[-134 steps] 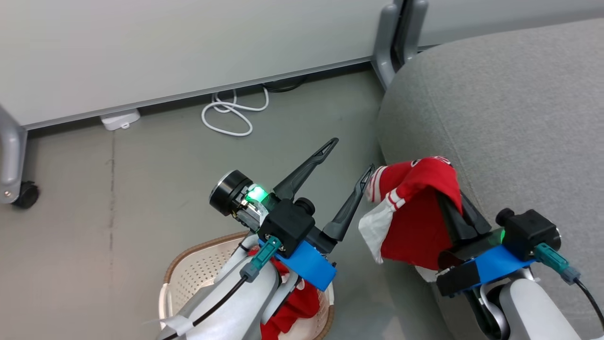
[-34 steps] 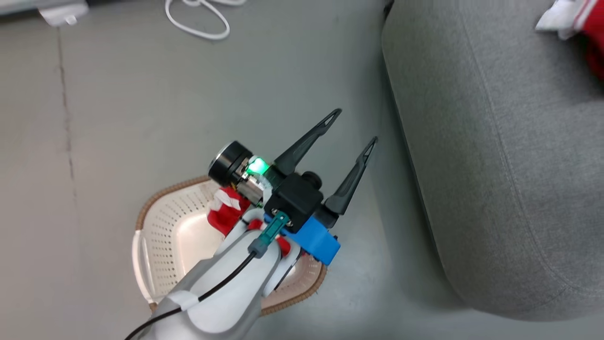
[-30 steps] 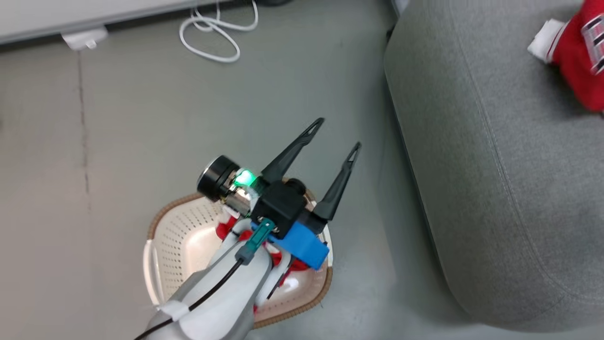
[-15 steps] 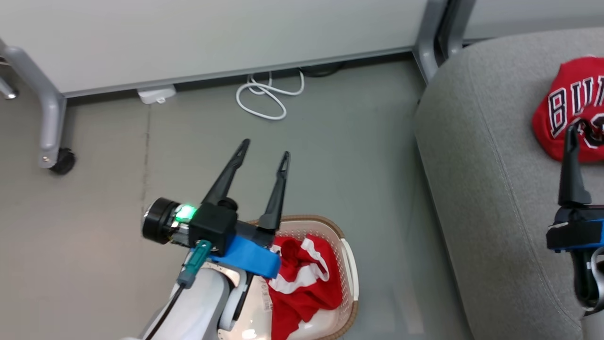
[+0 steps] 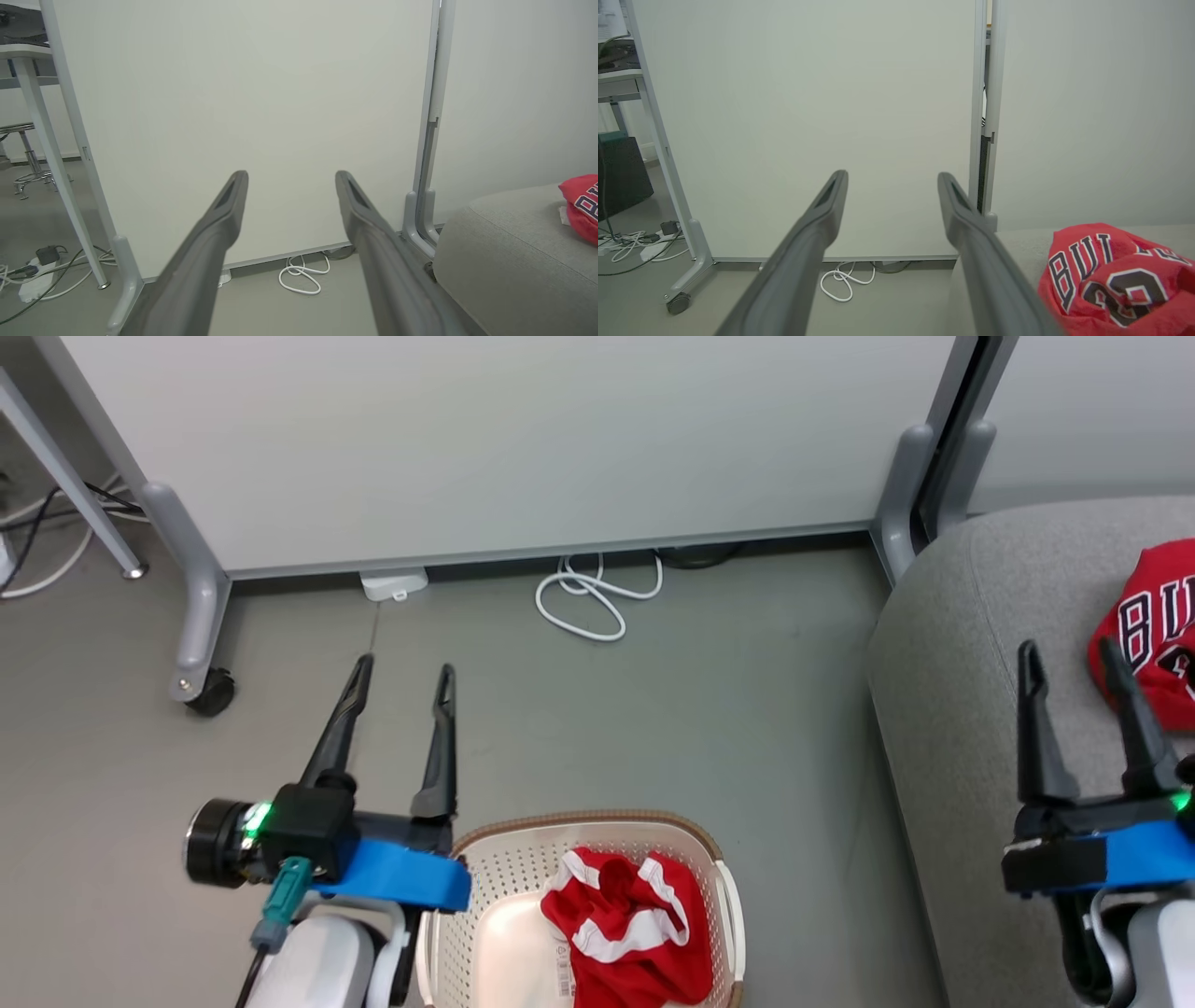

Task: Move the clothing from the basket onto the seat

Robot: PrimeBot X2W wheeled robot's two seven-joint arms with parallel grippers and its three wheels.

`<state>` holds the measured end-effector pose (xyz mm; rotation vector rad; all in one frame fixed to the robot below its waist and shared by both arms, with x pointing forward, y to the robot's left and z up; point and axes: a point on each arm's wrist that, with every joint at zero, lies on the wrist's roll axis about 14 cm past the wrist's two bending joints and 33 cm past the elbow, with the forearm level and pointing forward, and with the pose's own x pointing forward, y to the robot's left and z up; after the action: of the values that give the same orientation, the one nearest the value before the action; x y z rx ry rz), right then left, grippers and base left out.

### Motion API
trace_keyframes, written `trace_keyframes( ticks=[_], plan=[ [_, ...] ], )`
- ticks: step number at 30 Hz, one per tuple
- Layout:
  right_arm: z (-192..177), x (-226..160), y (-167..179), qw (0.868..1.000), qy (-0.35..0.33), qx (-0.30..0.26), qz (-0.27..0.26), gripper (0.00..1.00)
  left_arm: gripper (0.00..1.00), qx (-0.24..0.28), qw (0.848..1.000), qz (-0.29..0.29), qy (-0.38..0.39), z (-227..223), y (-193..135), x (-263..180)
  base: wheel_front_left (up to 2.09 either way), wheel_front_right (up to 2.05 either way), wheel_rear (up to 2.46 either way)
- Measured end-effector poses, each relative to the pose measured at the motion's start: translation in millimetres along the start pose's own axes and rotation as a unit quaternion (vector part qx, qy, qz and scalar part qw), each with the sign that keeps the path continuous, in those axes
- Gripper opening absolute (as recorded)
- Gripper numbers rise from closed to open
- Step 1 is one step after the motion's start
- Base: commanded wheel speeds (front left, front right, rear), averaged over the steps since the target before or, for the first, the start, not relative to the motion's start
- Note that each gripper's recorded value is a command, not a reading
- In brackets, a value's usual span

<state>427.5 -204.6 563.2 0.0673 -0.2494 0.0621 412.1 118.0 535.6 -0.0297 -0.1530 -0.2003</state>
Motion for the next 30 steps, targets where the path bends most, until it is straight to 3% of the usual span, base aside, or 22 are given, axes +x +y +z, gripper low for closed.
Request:
trace_keyframes(
  ticks=[11,30],
  plan=[
    [0,-28,20,1.0,0.008,0.001,0.018,1.0,1.0,0.002,0.999,0.049,0.004,0,33,-29,0.0,0.0,0.0],
    [-14,-70,23,0.999,0.041,0.013,0.007,1.0,1.0,-0.01,0.998,0.066,0.012,-4,41,-54,0.0,0.0,0.0]
  ],
)
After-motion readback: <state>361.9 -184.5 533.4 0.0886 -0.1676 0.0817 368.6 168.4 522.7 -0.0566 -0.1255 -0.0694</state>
